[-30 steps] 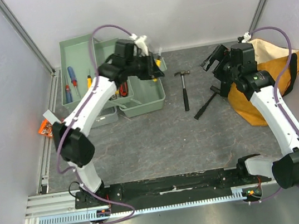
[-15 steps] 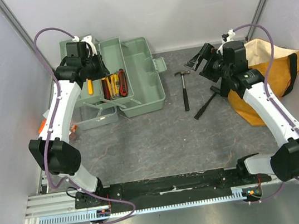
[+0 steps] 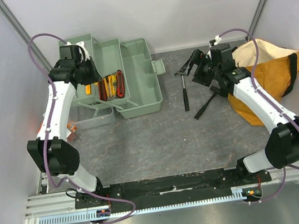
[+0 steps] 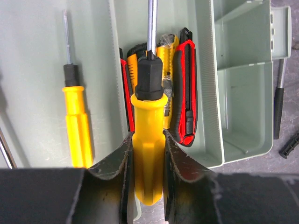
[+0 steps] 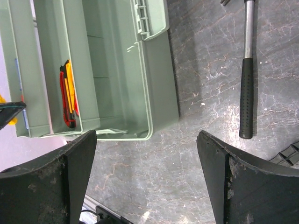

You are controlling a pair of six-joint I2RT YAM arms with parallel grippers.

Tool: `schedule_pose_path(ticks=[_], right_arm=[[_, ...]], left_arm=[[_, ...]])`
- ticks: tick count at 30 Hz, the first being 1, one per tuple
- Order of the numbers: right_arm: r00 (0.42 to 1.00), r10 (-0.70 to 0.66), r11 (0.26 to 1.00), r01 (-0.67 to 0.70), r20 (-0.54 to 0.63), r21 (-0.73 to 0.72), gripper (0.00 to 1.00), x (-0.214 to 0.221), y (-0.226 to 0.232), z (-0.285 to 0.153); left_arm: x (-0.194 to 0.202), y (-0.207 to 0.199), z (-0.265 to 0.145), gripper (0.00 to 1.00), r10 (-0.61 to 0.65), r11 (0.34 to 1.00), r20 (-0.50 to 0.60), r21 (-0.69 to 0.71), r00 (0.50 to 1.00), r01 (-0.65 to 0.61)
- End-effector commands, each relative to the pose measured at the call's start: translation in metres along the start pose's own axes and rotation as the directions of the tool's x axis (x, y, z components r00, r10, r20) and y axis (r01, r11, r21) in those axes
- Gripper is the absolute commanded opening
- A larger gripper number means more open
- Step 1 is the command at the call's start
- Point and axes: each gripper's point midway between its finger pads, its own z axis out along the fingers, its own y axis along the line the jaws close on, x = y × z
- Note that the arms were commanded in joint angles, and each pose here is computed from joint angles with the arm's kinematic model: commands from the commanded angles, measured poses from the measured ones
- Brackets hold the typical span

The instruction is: Pack the tool kit

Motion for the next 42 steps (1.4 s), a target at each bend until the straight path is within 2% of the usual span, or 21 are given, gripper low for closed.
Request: schedule_pose_path(ticks=[1,8,10,14,21,25,30,33,34,37,42], right_arm=[[1.000,-0.024,0.999,0.024,-0.002,-0.048,0.94,-0.002,0.014,0.006],[0.999,-0.023,0.999,0.021,-0.031,-0.042,0.93,0.003,0.012,0.017],[0.999,-0.024,0.999,0.023,-0.034,-0.044,0.93,0.003,0.013,0.019],[0.999,-0.026,0.999,0.024,-0.044,-0.039,0.93,0.005,0.010,0.021],[0.997,-0.023,0.999,0.021,-0.067,-0.029,0.93,0.012,0.004,0.025],[0.996,-0.021,0.999,0.019,-0.087,-0.028,0.93,0.016,0.002,0.029],[0.995,-0.014,1.000,0.012,-0.100,-0.016,0.93,0.020,-0.003,0.032],[0.994,-0.011,1.000,0.011,-0.108,-0.004,0.93,0.023,-0.008,0.034],[0.994,-0.009,1.000,0.009,-0.109,0.003,0.93,0.024,-0.011,0.035],[0.993,-0.004,1.000,0.007,-0.116,0.028,0.93,0.029,-0.019,0.039],[0.991,-0.029,0.994,0.043,-0.132,0.102,0.92,0.035,-0.041,0.044]], left_arm=[[-0.013,0.039,-0.025,0.02,0.002,0.996,0.059,-0.086,0.998,0.003],[-0.025,0.012,-0.041,0.02,-0.013,0.997,0.114,0.078,0.993,0.004],[-0.029,0.012,-0.044,0.02,-0.013,0.997,0.131,0.078,0.991,0.003],[-0.033,0.032,-0.044,0.02,-0.013,1.000,0.148,-0.005,0.989,0.014],[-0.026,0.095,-0.040,0.02,-0.018,0.963,0.117,-0.266,0.993,0.049],[-0.019,0.103,-0.028,0.04,-0.029,0.957,0.085,-0.287,0.996,0.052],[0.001,0.111,-0.007,0.12,-0.056,0.951,0.017,-0.302,0.998,0.059],[0.008,0.115,0.000,0.21,-0.067,0.946,-0.006,-0.319,0.998,0.061],[0.008,0.114,0.001,0.25,-0.067,0.946,-0.008,-0.317,0.998,0.062],[0.003,0.112,-0.003,0.49,-0.073,0.948,0.014,-0.310,0.997,0.073],[-0.015,0.102,-0.017,0.59,-0.069,0.957,0.078,-0.277,0.995,0.088]])
